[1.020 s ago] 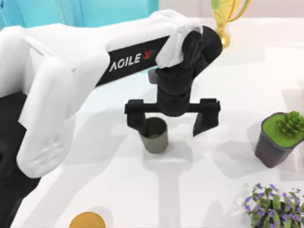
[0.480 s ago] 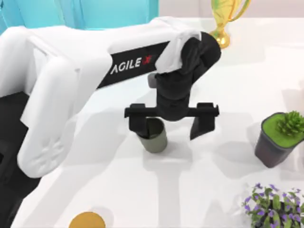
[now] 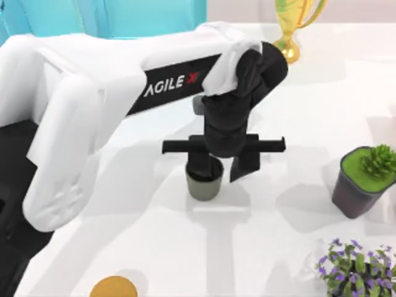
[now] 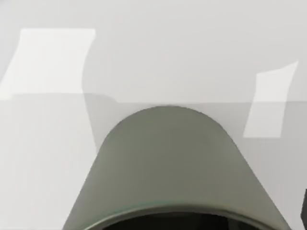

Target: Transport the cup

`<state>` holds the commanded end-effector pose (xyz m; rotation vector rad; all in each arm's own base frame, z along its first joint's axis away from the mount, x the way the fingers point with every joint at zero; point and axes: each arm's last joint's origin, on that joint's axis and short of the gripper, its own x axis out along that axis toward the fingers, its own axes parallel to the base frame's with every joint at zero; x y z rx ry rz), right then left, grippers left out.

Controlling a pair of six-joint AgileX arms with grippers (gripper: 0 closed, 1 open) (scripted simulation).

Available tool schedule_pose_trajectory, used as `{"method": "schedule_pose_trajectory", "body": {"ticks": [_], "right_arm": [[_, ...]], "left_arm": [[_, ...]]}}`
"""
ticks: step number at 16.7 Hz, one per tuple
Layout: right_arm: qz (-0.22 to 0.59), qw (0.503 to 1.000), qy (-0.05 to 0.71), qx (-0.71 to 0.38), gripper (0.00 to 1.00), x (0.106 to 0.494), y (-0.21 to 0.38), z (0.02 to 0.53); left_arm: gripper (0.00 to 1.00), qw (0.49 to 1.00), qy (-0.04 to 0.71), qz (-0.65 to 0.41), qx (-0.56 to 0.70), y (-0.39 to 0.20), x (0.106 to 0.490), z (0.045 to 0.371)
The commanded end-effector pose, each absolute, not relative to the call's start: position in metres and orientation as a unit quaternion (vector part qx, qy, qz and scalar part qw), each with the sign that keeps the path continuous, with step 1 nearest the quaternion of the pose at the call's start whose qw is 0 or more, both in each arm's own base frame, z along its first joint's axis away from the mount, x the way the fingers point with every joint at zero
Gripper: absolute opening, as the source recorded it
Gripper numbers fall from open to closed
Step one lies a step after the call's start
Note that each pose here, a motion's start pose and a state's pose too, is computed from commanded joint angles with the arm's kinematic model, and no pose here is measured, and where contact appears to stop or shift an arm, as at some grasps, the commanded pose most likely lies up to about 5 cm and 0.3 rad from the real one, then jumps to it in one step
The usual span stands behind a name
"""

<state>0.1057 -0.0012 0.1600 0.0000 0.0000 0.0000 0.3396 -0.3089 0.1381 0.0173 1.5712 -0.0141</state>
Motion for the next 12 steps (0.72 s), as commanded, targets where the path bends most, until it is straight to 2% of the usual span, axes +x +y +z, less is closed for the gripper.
{"method": "schedule_pose_trajectory", "body": {"ticks": [2, 3, 12], "right_arm": [[0.0, 1.0, 0.0, 0.0, 1.0, 0.1057, -0.0012, 0.16], [0.0, 1.0, 0.0, 0.0, 1.0, 0.1057, -0.0012, 0.16], [0.0, 1.0, 0.0, 0.0, 1.0, 0.1057, -0.0012, 0.16]], "left_arm": [[0.02, 0.707, 0.707, -0.006, 0.008, -0.3089, 0.3396, 0.1381], [0.0, 0.707, 0.707, -0.006, 0.008, -0.3089, 0.3396, 0.1381], [0.0, 0.707, 0.707, -0.006, 0.008, -0.3078, 0.3403, 0.1387]]}}
